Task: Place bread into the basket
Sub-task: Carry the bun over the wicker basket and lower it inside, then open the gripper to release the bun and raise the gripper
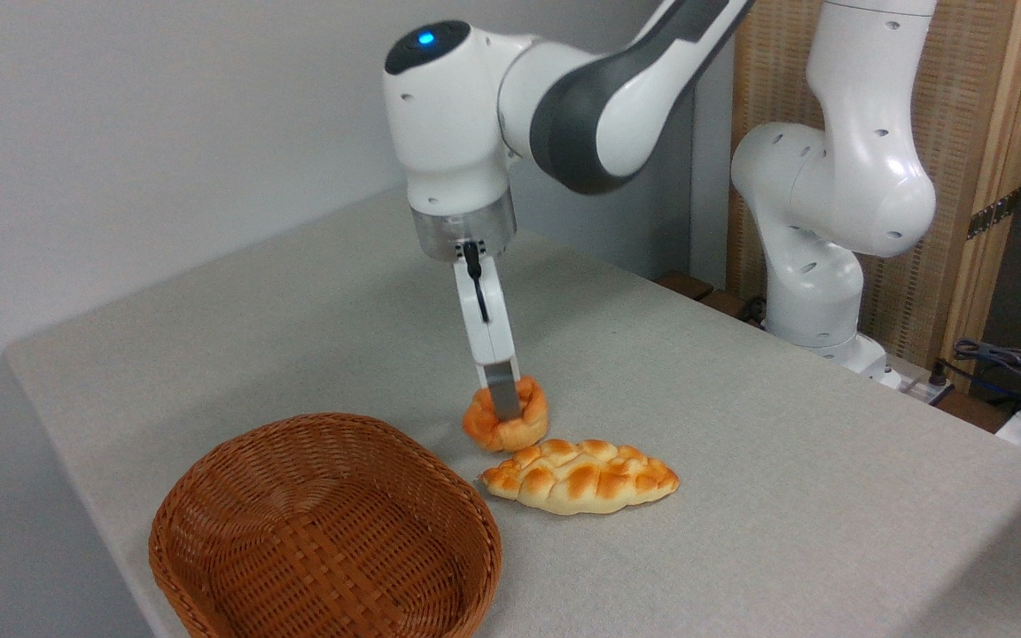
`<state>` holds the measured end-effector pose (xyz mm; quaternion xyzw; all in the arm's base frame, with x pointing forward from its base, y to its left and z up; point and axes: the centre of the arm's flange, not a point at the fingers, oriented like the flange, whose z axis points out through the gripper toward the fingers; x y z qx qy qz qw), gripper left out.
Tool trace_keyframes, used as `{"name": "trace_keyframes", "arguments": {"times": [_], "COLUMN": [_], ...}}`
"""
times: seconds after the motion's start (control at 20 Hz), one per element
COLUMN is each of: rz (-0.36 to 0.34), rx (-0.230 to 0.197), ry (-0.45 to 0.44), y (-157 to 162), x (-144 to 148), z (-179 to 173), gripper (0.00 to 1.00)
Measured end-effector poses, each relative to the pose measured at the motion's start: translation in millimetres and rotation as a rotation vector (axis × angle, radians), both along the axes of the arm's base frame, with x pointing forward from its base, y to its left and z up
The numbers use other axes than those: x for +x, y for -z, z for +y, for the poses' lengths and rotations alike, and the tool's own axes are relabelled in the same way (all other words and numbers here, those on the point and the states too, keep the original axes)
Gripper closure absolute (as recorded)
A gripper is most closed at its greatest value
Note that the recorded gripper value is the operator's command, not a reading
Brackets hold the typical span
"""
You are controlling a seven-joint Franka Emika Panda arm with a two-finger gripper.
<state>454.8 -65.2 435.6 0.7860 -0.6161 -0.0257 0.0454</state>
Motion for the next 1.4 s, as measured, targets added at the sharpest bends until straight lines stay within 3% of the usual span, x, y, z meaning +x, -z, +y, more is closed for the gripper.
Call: {"name": "trace_keyframes", "arguments": {"times": [0.1,0.2,0.35,0.55,0.6,0.65,0.75,0.85,0.95,1.4], "rz": [0.070,0.070,0.010,-0.144,-0.186,-0.225,-0.292,-0.333,-0.338,-0.339], "rx": [0.007,0.009,-0.029,-0.067,-0.078,-0.088,-0.075,0.008,0.055,0.061], "ry": [-0.005,-0.033,-0.145,-0.322,-0.337,-0.344,-0.338,-0.296,-0.263,-0.249], "y": [-34,-66,-107,-114,-110,-105,-93,-77,-66,-65], "x": [6,20,58,123,136,147,164,174,178,178], "z": [0,-1,-10,-21,-24,-26,-27,-24,-27,-34], "gripper": [0.71,0.70,0.63,0.59,0.46,0.22,0.00,0.00,0.00,0.00]}}
